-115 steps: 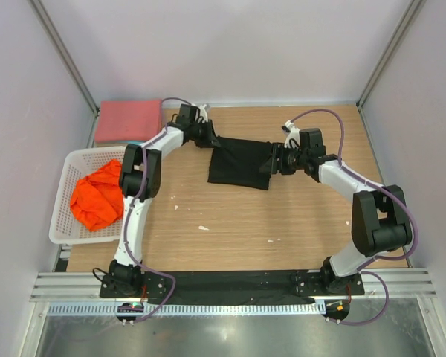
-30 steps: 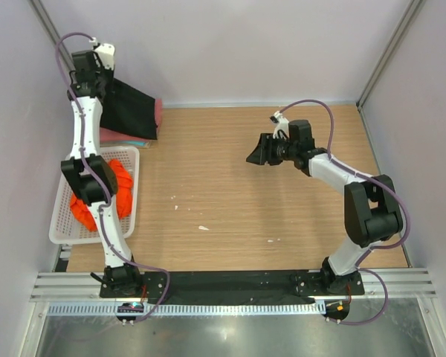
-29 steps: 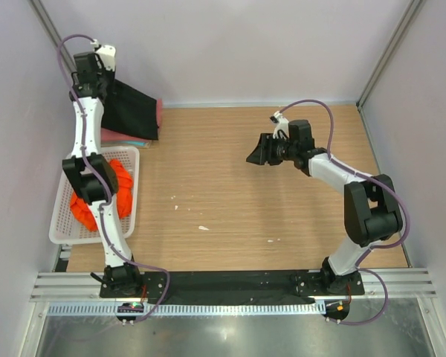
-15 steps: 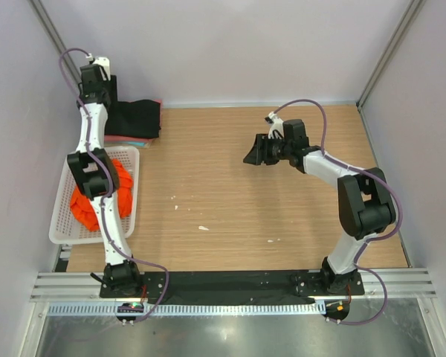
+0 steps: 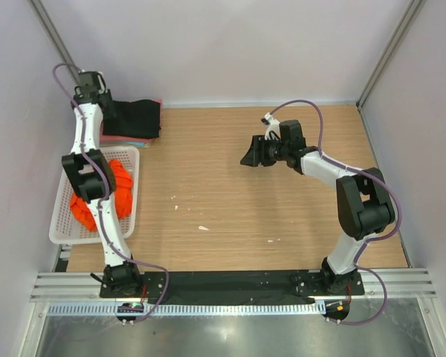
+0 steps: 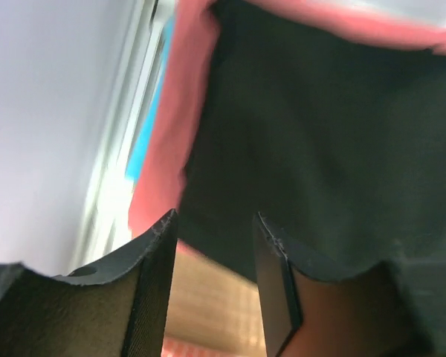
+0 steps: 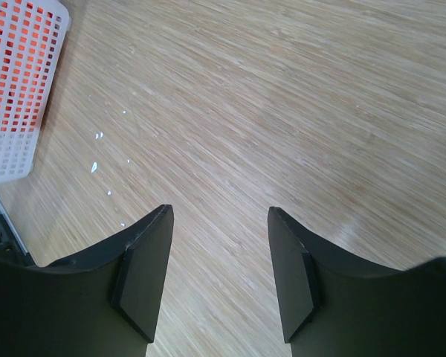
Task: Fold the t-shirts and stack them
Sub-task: Neatly place the folded tshirt to the corner, then reset both grippers
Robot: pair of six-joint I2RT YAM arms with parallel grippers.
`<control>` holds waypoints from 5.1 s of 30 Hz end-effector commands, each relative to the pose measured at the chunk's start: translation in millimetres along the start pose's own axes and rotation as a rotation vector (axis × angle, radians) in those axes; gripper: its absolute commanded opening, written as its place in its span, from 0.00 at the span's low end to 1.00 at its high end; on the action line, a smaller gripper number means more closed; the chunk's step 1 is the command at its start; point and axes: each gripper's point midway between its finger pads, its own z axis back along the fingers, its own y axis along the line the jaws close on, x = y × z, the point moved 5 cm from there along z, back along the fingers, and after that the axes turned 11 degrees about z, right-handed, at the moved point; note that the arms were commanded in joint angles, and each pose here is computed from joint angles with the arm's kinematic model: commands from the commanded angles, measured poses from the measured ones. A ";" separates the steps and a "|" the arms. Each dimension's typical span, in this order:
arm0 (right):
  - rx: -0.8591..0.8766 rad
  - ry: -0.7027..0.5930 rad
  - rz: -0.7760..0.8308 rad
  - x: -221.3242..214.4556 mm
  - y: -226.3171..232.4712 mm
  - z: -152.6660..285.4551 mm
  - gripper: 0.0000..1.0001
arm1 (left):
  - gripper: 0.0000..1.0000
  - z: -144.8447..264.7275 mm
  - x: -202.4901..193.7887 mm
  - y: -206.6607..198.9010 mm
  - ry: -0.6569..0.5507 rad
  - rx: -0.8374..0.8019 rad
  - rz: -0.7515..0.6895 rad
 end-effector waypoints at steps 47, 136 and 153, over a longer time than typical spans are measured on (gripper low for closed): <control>0.022 -0.064 0.075 21.3 12.4 12.0 0.60 | 0.32 -28.6 -35.6 49.4 0.167 -0.174 0.561; -0.580 -0.192 -0.189 -10.8 50.2 193.9 1.00 | 1.00 363.0 -211.3 -150.3 0.146 -1.139 0.001; -0.589 -0.276 -0.182 -3.9 58.8 211.9 1.00 | 1.00 367.6 -205.5 -136.0 0.057 -1.079 -0.006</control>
